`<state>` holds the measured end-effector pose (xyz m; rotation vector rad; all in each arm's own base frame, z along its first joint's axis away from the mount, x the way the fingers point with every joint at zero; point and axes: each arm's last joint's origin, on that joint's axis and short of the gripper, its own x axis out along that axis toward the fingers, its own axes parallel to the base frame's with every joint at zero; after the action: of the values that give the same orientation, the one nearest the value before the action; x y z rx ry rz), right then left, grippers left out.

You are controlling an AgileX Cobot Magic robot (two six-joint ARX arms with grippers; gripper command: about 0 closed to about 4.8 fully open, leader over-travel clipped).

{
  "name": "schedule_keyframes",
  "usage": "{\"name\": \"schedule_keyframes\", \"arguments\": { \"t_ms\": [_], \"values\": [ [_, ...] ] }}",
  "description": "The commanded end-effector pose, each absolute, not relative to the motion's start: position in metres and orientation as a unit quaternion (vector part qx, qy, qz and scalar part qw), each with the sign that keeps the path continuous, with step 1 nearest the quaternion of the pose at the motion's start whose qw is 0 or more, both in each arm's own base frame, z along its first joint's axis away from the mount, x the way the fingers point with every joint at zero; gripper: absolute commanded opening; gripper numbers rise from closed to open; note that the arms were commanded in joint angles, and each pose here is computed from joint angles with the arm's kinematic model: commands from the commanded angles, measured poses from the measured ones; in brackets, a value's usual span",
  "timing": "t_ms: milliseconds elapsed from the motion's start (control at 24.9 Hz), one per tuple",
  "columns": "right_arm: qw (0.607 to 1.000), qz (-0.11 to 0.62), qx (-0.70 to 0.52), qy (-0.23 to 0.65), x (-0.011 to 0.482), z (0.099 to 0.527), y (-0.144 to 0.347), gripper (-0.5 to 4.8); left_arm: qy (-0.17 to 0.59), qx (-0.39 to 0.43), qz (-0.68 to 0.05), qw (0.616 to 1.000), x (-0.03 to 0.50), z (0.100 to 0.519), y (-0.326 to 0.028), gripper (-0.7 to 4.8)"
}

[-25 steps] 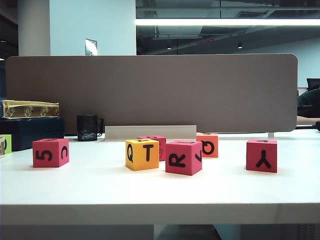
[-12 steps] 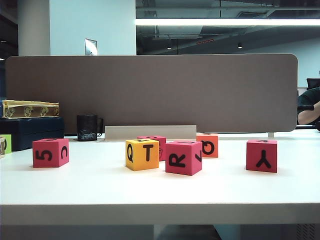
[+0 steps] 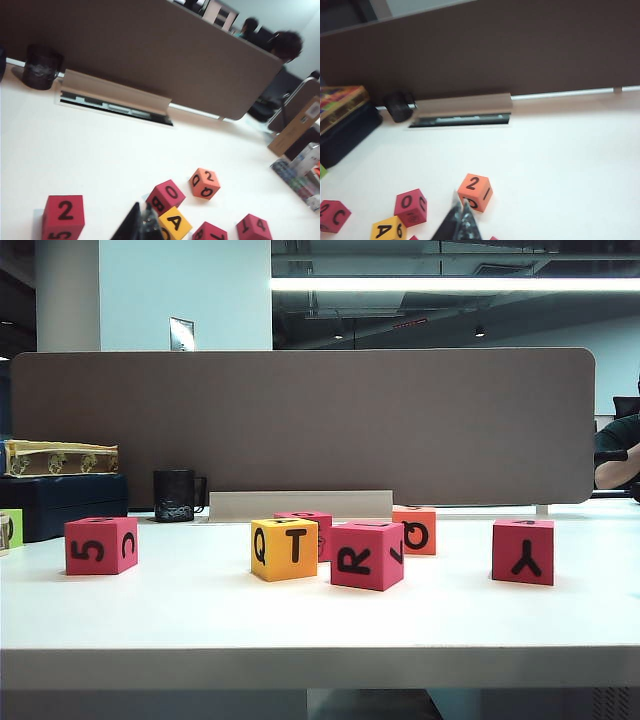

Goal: Select the appropriate blocks from the scattered letter blocks on the table and arrange them in a row to spell out "2024".

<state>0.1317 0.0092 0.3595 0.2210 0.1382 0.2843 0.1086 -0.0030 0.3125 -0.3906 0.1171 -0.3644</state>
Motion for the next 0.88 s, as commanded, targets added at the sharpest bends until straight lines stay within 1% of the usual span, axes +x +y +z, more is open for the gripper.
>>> {"name": "schedule_keyframes", "arguments": {
  "t_ms": [40,160,281,401,481,561,601,721,802,882],
  "values": [
    [0.978,0.139,0.091,0.129,0.157,0.371,0.010,-0.05,0.083,-0.178,-0.178,0.964,0.128,0.331,-0.001,-0.06],
    [0.966,0.133,0.099,0.199,0.185,0.377,0.010,-0.05,0.107,-0.163,-0.176,0.965,0.153,0.342,0.001,-0.06],
    [0.957,0.135,0.100,0.237,0.201,0.380,0.013,-0.05,0.134,-0.171,-0.171,0.961,0.171,0.346,0.003,-0.06],
    [0.952,0.155,0.071,0.254,0.215,0.383,0.020,-0.05,0.178,-0.172,-0.165,0.955,0.194,0.344,0.005,-0.06],
    [0.945,0.188,0.044,0.263,0.225,0.383,0.034,-0.05,0.218,-0.175,-0.159,0.947,0.213,0.336,0.007,-0.06],
    [0.938,0.213,0.027,0.272,0.228,0.381,0.045,-0.05,0.235,-0.167,-0.163,0.944,0.221,0.332,0.005,-0.06],
    [0.935,0.221,0.023,0.276,0.229,0.379,0.050,-0.05,0.237,-0.159,-0.169,0.943,0.223,0.331,0.003,-0.06],
    [0.922,0.250,0.014,0.295,0.232,0.372,0.067,-0.05,0.244,-0.100,-0.188,0.946,0.230,0.325,-0.009,-0.06],
    [0.911,0.268,0.008,0.314,0.235,0.365,0.078,-0.05,0.252,-0.063,-0.177,0.949,0.233,0.321,-0.019,-0.06],
    [0.899,0.280,0.001,0.336,0.237,0.358,0.088,-0.05,0.257,-0.048,-0.161,0.952,0.234,0.319,-0.027,-0.06]
  ]
}}
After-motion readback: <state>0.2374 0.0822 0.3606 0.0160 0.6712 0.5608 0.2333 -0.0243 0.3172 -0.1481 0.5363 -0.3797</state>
